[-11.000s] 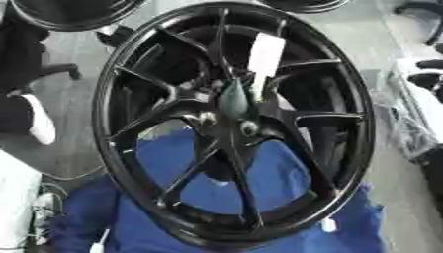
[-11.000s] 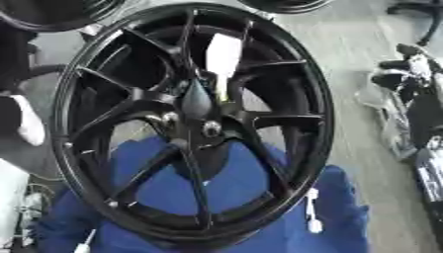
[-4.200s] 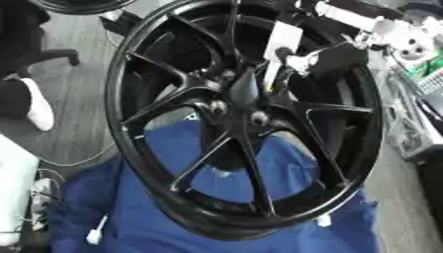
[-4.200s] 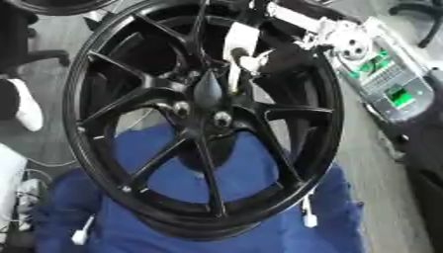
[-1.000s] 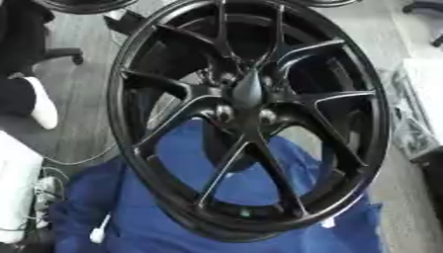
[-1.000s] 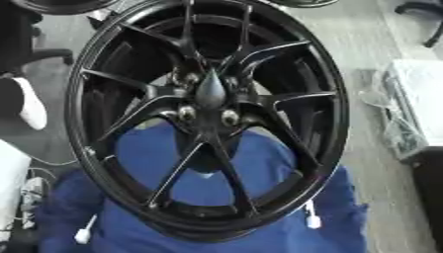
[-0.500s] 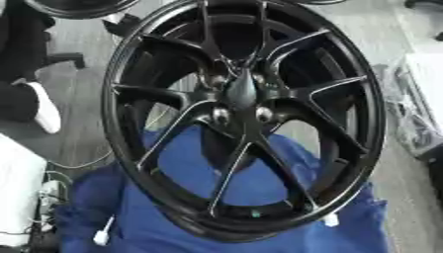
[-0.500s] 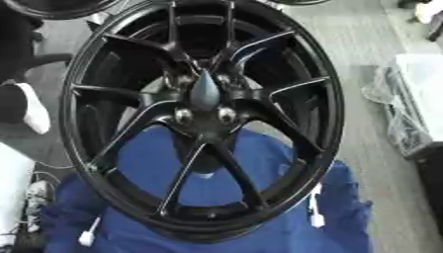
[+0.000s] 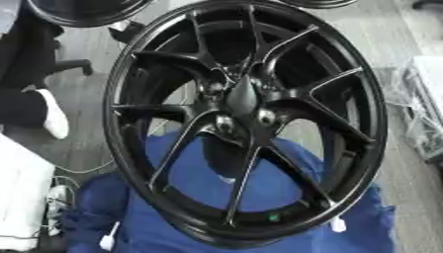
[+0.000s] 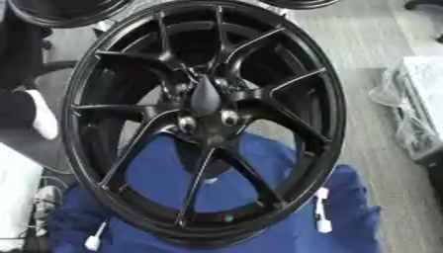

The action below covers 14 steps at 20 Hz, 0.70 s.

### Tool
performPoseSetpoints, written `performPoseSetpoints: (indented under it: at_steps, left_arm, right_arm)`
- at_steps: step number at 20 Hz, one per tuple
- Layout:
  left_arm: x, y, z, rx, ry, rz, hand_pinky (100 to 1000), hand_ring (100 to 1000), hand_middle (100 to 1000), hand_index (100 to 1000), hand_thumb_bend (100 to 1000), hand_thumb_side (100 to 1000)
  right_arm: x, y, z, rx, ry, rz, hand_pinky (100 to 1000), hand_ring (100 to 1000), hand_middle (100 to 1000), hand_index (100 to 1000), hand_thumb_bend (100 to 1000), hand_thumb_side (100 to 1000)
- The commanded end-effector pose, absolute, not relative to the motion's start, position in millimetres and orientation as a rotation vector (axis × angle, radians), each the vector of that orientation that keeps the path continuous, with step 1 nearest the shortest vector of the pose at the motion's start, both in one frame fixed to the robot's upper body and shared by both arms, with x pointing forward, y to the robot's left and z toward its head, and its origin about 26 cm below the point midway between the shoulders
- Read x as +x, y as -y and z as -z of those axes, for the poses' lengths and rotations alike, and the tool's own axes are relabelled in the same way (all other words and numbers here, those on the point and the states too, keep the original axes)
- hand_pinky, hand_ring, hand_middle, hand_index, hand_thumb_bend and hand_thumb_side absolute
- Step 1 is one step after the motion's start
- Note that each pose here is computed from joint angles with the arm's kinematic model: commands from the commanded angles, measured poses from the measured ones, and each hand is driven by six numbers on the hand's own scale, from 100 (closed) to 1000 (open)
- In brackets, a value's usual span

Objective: Pull the pin out of the wheel hub.

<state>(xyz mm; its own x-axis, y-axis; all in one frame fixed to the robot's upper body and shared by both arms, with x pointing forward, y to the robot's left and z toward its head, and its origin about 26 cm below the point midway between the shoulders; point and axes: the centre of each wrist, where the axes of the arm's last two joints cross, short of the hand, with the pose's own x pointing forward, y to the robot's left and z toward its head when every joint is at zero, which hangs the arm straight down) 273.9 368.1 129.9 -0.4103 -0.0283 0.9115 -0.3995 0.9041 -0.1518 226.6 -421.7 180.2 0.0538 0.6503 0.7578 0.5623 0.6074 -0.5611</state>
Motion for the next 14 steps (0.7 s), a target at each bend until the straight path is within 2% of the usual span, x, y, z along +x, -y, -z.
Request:
performPoseSetpoints:
  at_steps: [1, 6, 7, 8, 10, 14]
  left_arm:
    - [273.1, -370.0, -138.4, 0.323, 1.992, -0.416, 795, 745, 732, 789, 189, 797]
    - [273.2, -369.8, -138.8, 0.322, 1.993, -0.414, 795, 744, 732, 788, 188, 796]
    - [273.2, -369.8, -138.8, 0.322, 1.994, -0.415, 795, 744, 732, 788, 188, 796]
    - [273.2, -369.7, -138.9, 0.322, 1.994, -0.415, 795, 744, 732, 788, 188, 796]
    - [273.6, -368.9, -139.3, 0.318, 1.996, -0.414, 795, 743, 732, 788, 188, 795]
    - [275.0, -366.9, -140.7, 0.306, 2.001, -0.412, 795, 742, 731, 788, 189, 793]
  right_arm:
    - [224.1, 426.4, -182.8, -1.088, 1.577, -0.062, 923, 830, 789, 990, 100, 114]
    - [224.3, 426.7, -185.0, -1.073, 1.604, 0.015, 901, 797, 767, 991, 100, 101]
    - [224.3, 425.1, -188.5, -1.076, 1.638, 0.053, 880, 764, 737, 972, 100, 427]
    - [225.2, 422.6, -191.4, -1.063, 1.688, 0.095, 867, 741, 710, 945, 100, 597]
    - [229.2, 416.9, -194.6, -0.985, 1.817, 0.162, 845, 680, 645, 900, 100, 635]
    - [238.1, 406.0, -198.3, -0.741, 2.034, 0.185, 848, 658, 626, 883, 100, 638]
